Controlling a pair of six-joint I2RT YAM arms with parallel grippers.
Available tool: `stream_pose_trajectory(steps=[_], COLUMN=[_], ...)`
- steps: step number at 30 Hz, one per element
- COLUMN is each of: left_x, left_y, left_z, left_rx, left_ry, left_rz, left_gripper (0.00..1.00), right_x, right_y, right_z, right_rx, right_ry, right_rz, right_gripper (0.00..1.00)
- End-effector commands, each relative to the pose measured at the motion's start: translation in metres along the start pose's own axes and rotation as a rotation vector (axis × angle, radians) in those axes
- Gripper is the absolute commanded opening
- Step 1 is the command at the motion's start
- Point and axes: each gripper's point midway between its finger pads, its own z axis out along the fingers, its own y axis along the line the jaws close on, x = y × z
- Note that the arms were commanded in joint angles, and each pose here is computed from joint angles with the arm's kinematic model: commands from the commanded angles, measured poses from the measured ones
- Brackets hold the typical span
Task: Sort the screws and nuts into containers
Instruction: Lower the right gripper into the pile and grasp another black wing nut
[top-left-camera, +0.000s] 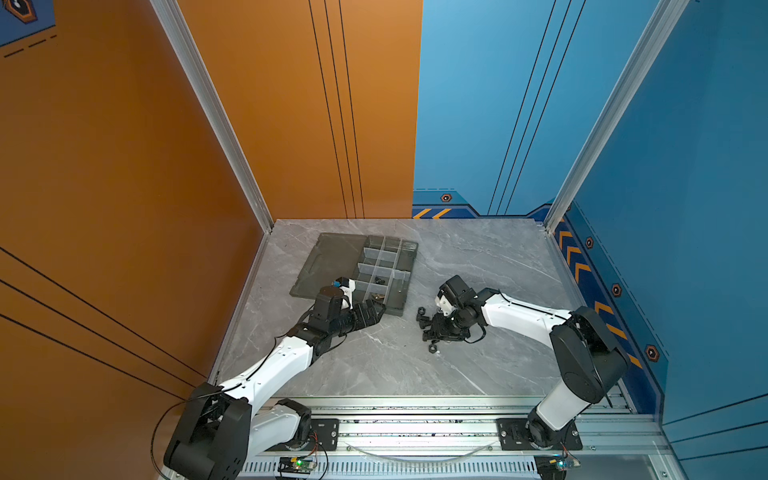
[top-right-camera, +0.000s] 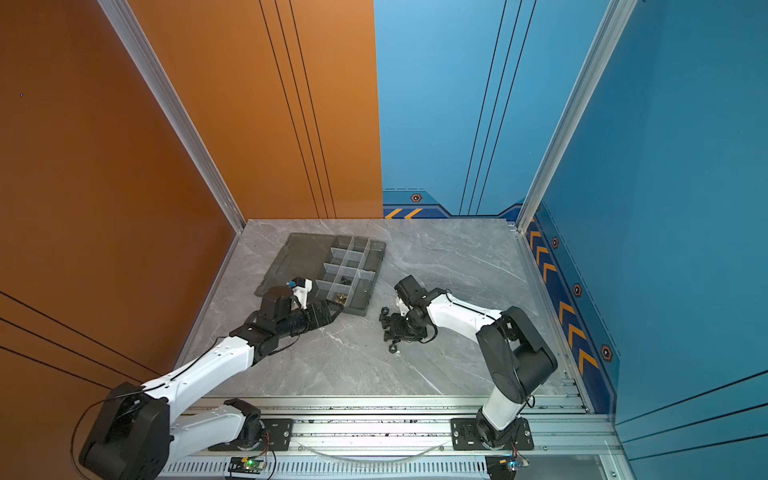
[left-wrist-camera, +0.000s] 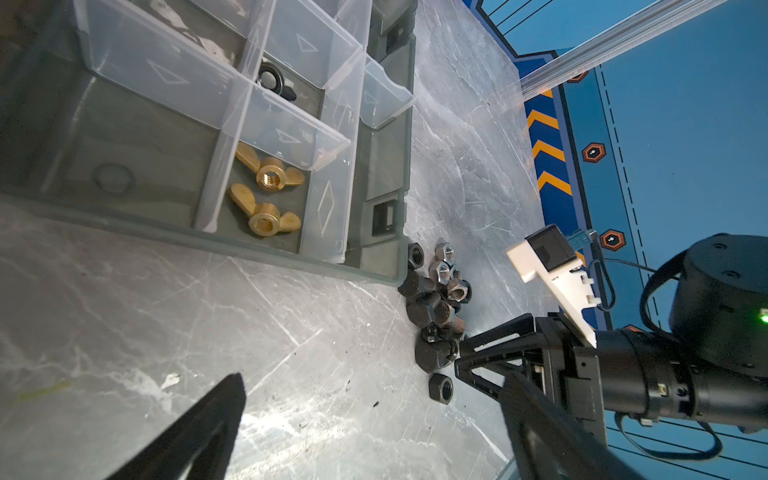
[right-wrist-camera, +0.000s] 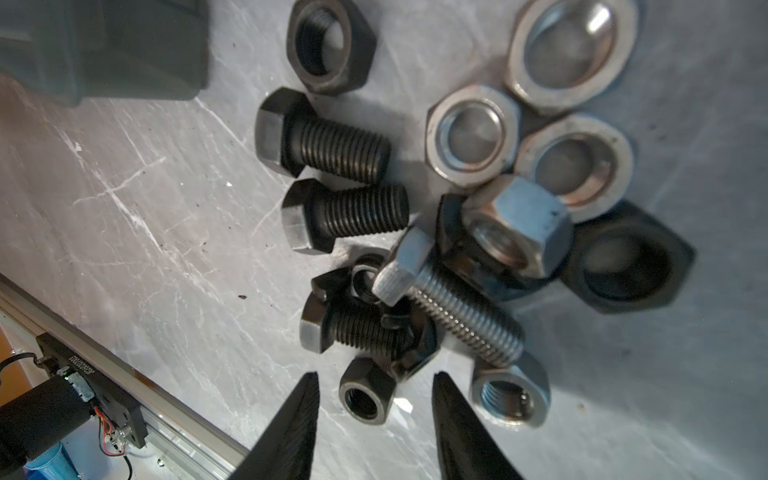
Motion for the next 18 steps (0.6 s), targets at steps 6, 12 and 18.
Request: stream_pose_trajectory(steps=[6,12,18], left_x=[0.003,0.004,0.004], left_y=[-0.004,-0.004,-0.003], left_z=[0.004,0.005,0.006], left_rx=[0.019,0.019,0.017], left_ry=[0.02,0.024,0.025], left_rz=[0.0,0.001,-0.001], left_gripper=[0.98,0.98,0.98], right_x=[0.002,0.004,0.004], right_y=[-0.023,-0.033,-0.044], right_z=[0.008,0.011,0.009], right_rx=[0.084,0.134,0.195], right_ry=[-0.003,0.001,-0.004], right_rz=[0.024,0.019,0.009], right_gripper=[0.47,0.47,0.46])
